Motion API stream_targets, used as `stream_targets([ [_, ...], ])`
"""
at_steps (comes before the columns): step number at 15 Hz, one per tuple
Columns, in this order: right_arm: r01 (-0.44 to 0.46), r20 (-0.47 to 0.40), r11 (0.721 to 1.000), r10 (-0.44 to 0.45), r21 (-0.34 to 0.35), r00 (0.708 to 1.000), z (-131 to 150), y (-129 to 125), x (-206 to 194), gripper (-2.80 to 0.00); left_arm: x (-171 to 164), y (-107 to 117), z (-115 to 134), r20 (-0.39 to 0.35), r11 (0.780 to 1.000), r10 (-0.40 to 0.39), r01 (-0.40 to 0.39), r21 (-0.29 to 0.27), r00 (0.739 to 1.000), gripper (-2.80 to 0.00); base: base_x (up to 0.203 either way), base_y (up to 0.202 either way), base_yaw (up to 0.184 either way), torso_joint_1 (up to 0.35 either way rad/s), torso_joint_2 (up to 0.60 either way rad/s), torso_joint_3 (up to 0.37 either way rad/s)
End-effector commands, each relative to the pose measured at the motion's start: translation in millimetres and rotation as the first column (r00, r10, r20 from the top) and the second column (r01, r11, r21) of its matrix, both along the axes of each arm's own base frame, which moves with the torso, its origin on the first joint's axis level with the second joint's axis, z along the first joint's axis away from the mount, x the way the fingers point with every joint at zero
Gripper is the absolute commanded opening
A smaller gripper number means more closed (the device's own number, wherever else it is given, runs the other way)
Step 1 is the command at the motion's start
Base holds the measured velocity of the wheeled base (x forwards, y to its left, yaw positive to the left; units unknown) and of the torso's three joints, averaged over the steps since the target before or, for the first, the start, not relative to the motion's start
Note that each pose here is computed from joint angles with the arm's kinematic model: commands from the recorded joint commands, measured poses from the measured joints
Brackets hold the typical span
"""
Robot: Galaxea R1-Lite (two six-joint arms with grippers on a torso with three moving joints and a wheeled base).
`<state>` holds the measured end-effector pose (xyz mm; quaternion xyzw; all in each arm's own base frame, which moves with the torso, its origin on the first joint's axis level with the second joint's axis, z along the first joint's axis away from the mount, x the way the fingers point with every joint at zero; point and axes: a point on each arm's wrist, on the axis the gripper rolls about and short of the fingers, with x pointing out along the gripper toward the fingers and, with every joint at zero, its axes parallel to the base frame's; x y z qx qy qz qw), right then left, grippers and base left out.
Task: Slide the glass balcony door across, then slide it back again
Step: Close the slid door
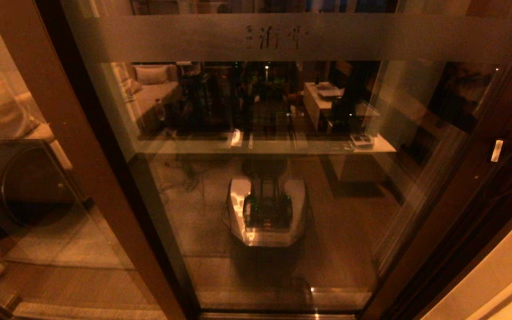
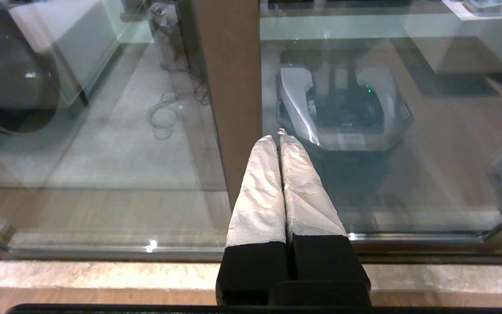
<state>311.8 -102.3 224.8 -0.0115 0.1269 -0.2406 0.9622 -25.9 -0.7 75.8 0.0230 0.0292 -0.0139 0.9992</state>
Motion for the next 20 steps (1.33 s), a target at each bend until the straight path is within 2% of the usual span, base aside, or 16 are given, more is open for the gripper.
stream_targets([
  [1,0.001,0.003,1.0,-0.001,-0.001,1.0,1,0,-2,-2.8,0,0,0,-0.002,1.0,0.0,0.0,0.001,1.0,-2.8,0.0,0.0,0.0,0.0,0.0,0.0],
  [6,-0.04,0.001,0.999,0.04,0.01,0.999,-1,1,1,-2.8,0,0,0,-0.002,1.0,0.0,0.0,0.001,1.0,-2.8,0.0,0.0,0.0,0.0,0.0,0.0],
  [20,-0.024,-0.016,1.0,0.024,0.014,1.0,-11,-11,22,-2.8,0,0,0,-0.002,1.0,0.0,0.0,0.001,1.0,-2.8,0.0,0.0,0.0,0.0,0.0,0.0],
])
